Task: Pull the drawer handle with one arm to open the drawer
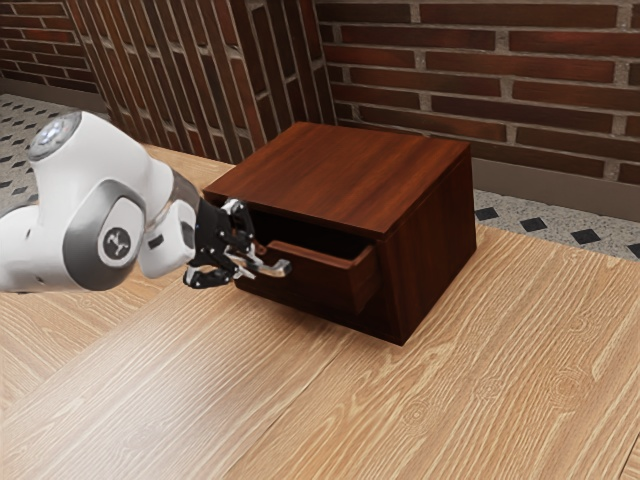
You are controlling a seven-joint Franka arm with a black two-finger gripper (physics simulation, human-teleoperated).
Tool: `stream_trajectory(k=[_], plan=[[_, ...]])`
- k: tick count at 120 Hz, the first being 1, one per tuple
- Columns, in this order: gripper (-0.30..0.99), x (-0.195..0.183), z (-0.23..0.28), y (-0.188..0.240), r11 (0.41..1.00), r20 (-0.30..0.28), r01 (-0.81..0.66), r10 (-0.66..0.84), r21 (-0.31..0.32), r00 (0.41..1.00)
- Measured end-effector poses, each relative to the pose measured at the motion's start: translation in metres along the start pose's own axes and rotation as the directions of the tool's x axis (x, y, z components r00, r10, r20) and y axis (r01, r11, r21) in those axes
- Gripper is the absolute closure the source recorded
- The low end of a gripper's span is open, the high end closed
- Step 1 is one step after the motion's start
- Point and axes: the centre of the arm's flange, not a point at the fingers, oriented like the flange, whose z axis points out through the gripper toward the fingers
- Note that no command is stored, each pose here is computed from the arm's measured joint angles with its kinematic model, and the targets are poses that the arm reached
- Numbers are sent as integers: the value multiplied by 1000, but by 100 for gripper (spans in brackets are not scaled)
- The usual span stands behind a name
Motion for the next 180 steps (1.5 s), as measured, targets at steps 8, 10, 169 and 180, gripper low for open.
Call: stream_trajectory(k=[8, 10, 169, 180], plan=[[67, 1, -4, 5, 1000, 2, 1, -1, 0, 1000], [67, 2, -5, 7, 1000, 3, 1, -1, 1, 1000], [68, -8, -51, 74, 998, 12, 46, -46, -37, 999], [67, -9, -55, 76, 998, 12, 47, -46, -39, 999]])
